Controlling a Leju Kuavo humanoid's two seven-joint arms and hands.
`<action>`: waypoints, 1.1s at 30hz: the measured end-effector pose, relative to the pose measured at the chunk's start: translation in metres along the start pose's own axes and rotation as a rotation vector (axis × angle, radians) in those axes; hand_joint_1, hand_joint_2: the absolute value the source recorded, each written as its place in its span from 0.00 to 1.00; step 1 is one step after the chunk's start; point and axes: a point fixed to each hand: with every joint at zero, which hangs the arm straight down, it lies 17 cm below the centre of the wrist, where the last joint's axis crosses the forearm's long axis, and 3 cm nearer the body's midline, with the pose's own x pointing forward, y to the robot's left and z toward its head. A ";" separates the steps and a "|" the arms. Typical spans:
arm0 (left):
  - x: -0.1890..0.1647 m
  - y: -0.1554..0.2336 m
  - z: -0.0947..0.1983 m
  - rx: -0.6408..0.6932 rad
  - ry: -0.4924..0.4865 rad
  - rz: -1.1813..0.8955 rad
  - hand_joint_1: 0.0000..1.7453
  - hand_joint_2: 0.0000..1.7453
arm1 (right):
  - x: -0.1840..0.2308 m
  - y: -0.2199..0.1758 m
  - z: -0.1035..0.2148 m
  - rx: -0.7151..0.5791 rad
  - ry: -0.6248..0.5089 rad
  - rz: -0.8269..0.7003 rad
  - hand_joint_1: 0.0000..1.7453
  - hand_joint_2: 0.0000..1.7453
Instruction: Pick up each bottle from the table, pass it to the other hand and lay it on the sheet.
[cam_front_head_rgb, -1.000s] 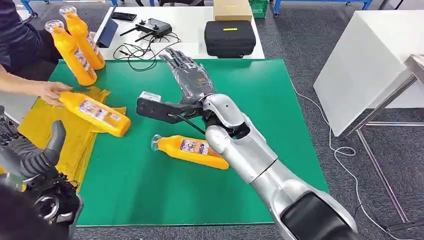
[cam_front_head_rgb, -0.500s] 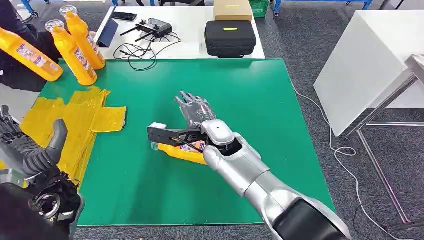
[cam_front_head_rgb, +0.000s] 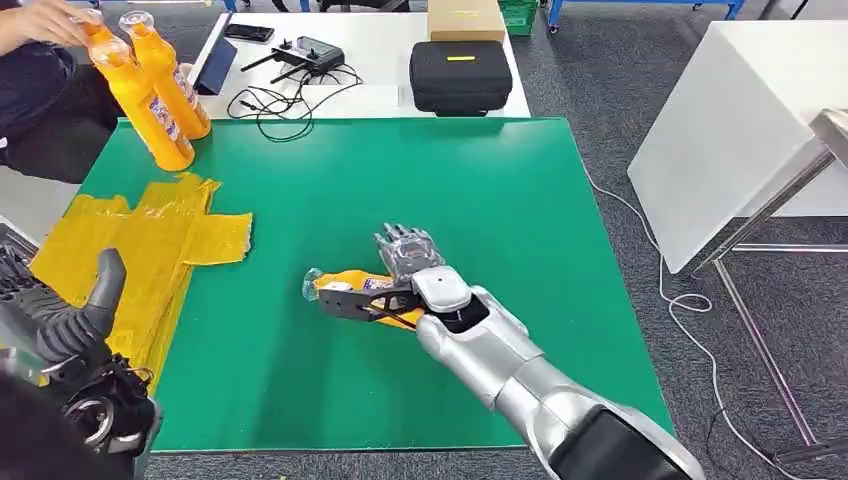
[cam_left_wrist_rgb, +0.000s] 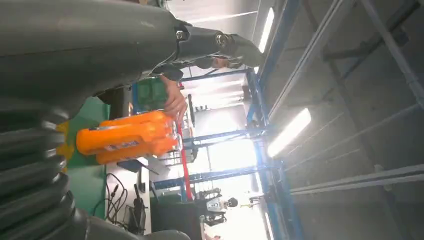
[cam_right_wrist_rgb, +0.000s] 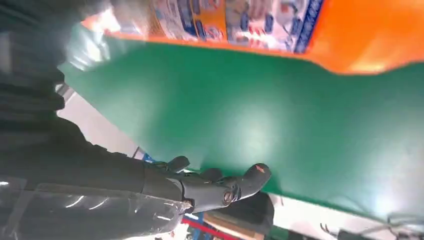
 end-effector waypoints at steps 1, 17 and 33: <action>0.001 0.000 0.000 0.001 -0.002 -0.001 0.00 1.00 | -0.001 0.002 0.000 0.007 0.000 0.002 0.00 1.00; 0.002 0.000 -0.004 0.018 -0.006 -0.012 0.00 1.00 | 0.003 0.029 0.003 0.082 -0.040 0.022 0.00 1.00; 0.002 -0.002 -0.012 0.043 -0.011 -0.018 0.00 1.00 | -0.029 0.086 0.011 0.216 0.048 0.070 0.00 1.00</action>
